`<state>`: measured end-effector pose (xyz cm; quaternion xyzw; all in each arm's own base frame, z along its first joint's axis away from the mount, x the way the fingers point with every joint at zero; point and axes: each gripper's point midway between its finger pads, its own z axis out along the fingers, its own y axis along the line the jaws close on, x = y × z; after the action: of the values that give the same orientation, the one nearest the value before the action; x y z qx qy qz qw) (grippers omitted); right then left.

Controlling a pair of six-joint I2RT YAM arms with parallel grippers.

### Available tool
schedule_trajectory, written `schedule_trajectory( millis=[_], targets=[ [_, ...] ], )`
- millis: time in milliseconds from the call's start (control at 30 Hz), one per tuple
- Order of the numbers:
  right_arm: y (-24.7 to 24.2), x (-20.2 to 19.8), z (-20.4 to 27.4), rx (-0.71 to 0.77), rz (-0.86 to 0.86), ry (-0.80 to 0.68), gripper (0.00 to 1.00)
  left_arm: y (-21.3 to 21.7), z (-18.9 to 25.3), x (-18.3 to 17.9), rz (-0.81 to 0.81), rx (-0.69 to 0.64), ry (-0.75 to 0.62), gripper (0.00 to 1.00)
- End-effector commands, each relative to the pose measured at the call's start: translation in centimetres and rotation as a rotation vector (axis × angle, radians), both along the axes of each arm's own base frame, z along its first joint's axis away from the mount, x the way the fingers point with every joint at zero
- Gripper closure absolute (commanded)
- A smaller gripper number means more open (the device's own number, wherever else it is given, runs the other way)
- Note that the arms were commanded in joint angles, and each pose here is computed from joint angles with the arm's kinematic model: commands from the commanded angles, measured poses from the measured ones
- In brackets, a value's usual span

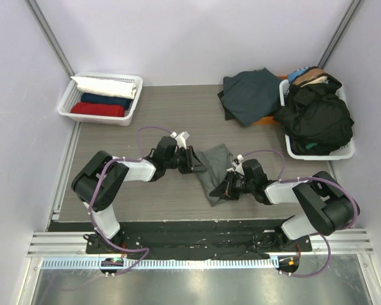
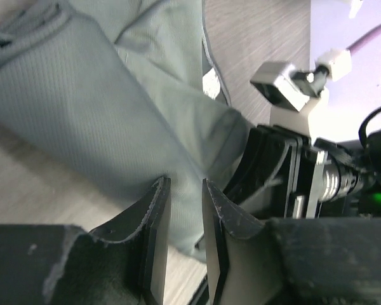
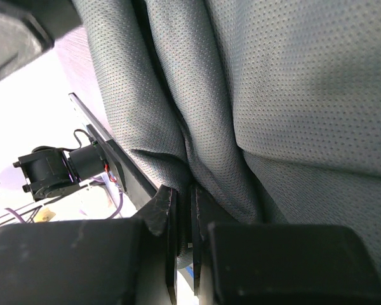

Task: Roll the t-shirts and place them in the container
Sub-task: Roll the T-shirt to the center of the board.

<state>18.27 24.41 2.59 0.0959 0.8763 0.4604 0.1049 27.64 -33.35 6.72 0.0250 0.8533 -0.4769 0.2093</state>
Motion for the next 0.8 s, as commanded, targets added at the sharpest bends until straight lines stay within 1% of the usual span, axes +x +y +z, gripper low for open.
schedule_trajectory(
  millis=[0, 67, 233, 300, 333, 367, 433, 467, 500, 533, 600, 633, 667, 700, 733, 767],
  targets=[
    [-0.3, -1.1, -1.0, -0.032, 0.023, 0.049, 0.97, -2.2, 2.8, 2.7, -0.006, -0.087, -0.109, 0.70],
    [-0.2, -0.9, -0.6, -0.028, 0.024, 0.040, 0.96, -2.2, 0.9, 3.0, -0.003, -0.047, -0.085, 0.70],
    [-0.2, -0.7, -0.2, -0.039, 0.029, 0.031, 0.92, -2.4, -2.2, 4.0, 0.015, -0.004, -0.068, 0.73],
    [-0.3, -0.8, 0.0, -0.039, 0.036, 0.025, 0.89, -2.3, -3.4, 4.1, 0.015, 0.014, -0.055, 0.74],
    [-0.3, -0.8, 0.1, -0.039, 0.034, 0.026, 0.87, -2.5, -3.4, 4.4, 0.017, 0.014, -0.059, 0.74],
    [-0.4, -0.8, 0.0, -0.047, 0.032, 0.023, 0.79, -2.5, -3.7, 4.4, 0.017, 0.018, -0.058, 0.74],
    [-0.7, -0.9, 0.3, -0.062, 0.032, 0.010, 0.69, -2.5, -4.1, 4.5, 0.014, 0.029, -0.055, 0.74],
    [-0.9, -0.7, 0.3, -0.079, 0.024, -0.001, 0.61, -2.5, -4.1, 4.6, 0.013, 0.030, -0.058, 0.74],
    [-1.3, -1.1, 0.5, -0.100, 0.023, 0.004, 0.60, -2.5, -4.2, 4.5, 0.009, 0.030, -0.057, 0.74],
    [-1.6, -0.7, 0.7, -0.127, 0.029, -0.029, 0.59, -2.5, -4.3, 4.6, 0.010, 0.032, -0.057, 0.74],
    [-3.0, -0.8, 0.5, -0.219, 0.007, -0.029, 0.57, -2.6, -4.4, 4.6, 0.009, 0.032, -0.056, 0.74],
    [-3.1, 0.0, 2.0, -0.225, 0.007, -0.096, 0.57, -2.5, -4.6, 4.6, 0.008, 0.035, -0.052, 0.74],
    [-3.7, -0.5, 1.9, -0.265, 0.012, -0.076, 0.57, -2.6, -4.6, 4.5, 0.005, 0.032, -0.052, 0.74],
    [-4.2, -0.1, 2.3, -0.297, -0.003, -0.097, 0.57, -2.6, -4.6, 4.6, 0.005, 0.031, -0.053, 0.74],
    [-4.2, 0.7, 3.8, -0.299, 0.001, -0.156, 0.57, -2.6, -4.7, 4.5, 0.003, 0.032, -0.050, 0.74],
    [-4.6, 0.4, 3.9, -0.326, 0.005, -0.147, 0.57, -2.6, -4.8, 4.5, 0.002, 0.032, -0.048, 0.74]
  ],
)
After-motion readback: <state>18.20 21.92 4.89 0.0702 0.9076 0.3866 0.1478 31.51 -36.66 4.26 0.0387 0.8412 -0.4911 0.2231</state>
